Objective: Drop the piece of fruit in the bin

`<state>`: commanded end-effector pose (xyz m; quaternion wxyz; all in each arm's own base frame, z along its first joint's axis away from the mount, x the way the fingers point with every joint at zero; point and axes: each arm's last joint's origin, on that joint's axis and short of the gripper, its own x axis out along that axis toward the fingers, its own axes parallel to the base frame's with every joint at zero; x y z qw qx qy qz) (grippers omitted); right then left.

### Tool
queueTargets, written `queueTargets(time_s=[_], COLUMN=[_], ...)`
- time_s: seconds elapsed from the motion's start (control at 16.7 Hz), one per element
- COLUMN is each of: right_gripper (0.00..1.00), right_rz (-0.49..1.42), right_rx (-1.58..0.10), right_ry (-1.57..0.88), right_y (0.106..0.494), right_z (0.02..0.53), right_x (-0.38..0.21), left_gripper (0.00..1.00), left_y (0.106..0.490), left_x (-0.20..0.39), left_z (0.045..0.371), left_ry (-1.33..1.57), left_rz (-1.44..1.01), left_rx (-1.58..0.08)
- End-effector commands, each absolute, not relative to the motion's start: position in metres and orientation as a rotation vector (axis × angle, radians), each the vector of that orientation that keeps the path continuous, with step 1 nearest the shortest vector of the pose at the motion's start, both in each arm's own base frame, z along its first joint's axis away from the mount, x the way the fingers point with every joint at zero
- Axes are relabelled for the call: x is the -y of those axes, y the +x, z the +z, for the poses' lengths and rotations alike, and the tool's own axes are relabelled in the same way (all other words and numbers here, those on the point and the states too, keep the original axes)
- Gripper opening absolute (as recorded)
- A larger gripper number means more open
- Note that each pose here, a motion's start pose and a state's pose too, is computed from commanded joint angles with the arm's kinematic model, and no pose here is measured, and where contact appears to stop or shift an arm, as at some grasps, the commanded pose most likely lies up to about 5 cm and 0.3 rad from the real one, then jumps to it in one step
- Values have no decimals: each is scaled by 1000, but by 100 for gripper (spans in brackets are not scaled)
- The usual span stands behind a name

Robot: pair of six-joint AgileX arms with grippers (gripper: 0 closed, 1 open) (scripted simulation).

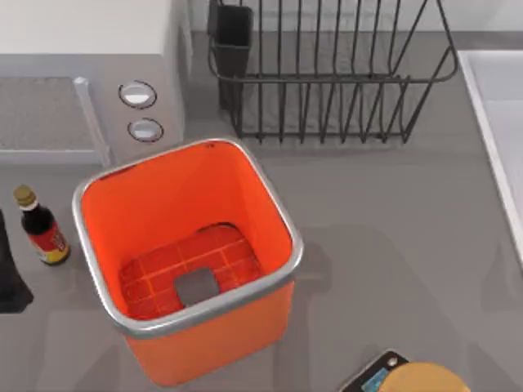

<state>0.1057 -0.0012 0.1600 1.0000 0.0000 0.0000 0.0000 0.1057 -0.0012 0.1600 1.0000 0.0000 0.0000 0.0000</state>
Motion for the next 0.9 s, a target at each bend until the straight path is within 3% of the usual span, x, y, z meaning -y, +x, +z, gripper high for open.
queueTargets(time_s=[0.42, 0.66, 0.9], right_gripper=[100, 100, 100], right_rz=[0, 0, 0], right_rx=[0, 0, 0], right_ry=[0, 0, 0], right_y=[106, 106, 106], right_z=[160, 160, 160], right_x=[1, 1, 1], left_gripper=[100, 100, 100], left_y=[109, 128, 177], left_x=[-3, -10, -25], left_z=[184, 217, 240], left_ry=[53, 121, 173], left_rz=[44, 69, 52], left_rx=[-129, -385, -734])
